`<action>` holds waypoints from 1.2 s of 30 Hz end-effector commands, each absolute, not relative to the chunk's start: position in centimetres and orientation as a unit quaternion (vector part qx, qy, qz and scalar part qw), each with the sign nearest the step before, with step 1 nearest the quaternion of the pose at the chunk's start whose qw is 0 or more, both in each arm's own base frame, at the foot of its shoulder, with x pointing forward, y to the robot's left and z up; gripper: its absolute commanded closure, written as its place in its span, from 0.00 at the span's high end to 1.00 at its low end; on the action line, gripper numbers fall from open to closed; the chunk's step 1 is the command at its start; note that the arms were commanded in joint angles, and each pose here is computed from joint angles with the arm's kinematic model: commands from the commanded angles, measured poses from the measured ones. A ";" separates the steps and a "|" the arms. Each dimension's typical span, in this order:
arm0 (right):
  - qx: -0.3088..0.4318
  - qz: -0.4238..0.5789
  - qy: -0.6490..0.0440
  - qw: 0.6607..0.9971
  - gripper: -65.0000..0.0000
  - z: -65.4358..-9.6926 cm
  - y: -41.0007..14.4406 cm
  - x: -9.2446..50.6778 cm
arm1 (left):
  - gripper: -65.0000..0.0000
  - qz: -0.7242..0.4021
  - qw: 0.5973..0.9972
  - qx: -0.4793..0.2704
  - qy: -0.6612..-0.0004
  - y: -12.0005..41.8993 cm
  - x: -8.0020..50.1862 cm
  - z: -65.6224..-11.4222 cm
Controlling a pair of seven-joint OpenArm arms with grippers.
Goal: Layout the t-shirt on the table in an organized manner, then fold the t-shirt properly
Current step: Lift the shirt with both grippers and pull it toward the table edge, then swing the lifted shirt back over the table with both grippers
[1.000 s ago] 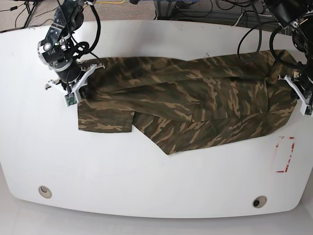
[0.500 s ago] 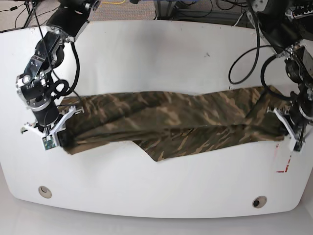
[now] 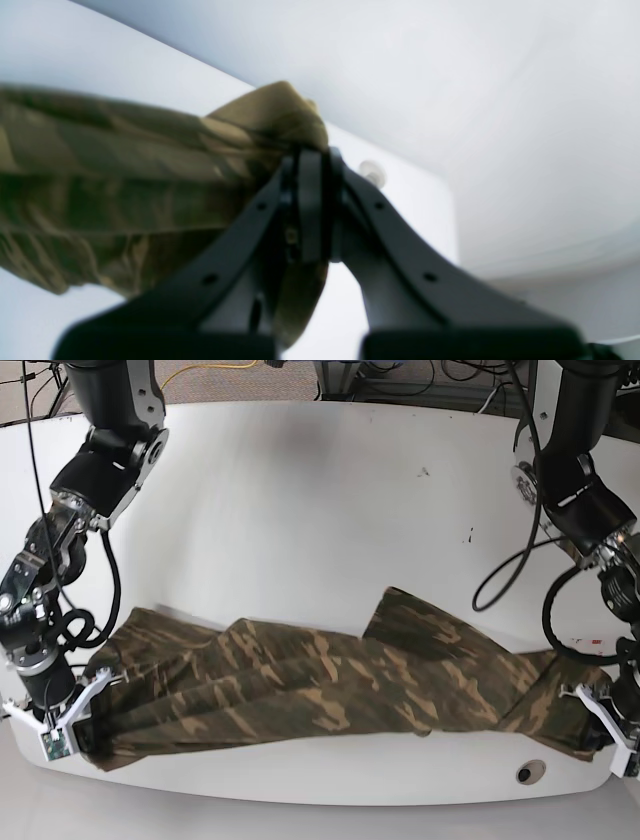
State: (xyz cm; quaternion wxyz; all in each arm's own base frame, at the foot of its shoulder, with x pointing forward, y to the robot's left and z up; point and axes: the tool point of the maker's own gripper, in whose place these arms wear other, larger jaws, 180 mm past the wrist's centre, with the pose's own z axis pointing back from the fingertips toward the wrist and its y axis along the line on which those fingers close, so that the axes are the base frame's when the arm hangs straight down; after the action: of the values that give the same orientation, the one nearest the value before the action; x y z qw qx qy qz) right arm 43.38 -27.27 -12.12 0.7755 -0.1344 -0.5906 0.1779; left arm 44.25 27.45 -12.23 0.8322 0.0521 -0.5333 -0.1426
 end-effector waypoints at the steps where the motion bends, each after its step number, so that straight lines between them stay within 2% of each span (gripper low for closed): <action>1: -0.161 0.181 -0.627 0.741 0.00 -7.1 -27.9 44.3 | 0.00 -0.130 0.804 0.053 -0.578 27.9 45.5 -7.7; 14: -0.226 0.209 -0.676 0.669 0.00 5.2 -27.1 45.5 | 0.00 -0.117 0.738 0.068 -0.661 28.9 46.3 3.1; 23: -0.272 0.230 -0.692 0.628 0.00 11.1 -26.4 44.7 | 0.00 -0.112 0.698 0.078 -0.703 29.2 45.5 8.5; 29: -0.281 0.231 -0.687 0.629 0.00 11.0 -26.8 44.5 | 0.00 -0.111 0.703 0.090 -0.697 30.1 45.2 8.2; 36: -0.271 0.214 -0.654 0.673 0.00 5.9 -29.3 44.5 | 0.00 -0.124 0.747 0.087 -0.647 29.8 45.8 1.9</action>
State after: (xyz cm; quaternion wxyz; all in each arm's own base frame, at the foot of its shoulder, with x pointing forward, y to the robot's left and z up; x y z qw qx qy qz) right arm 45.20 -27.94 4.97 0.6777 -0.2565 -0.6482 0.2340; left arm 46.15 29.71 1.22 0.7559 0.0790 -0.6382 -0.1227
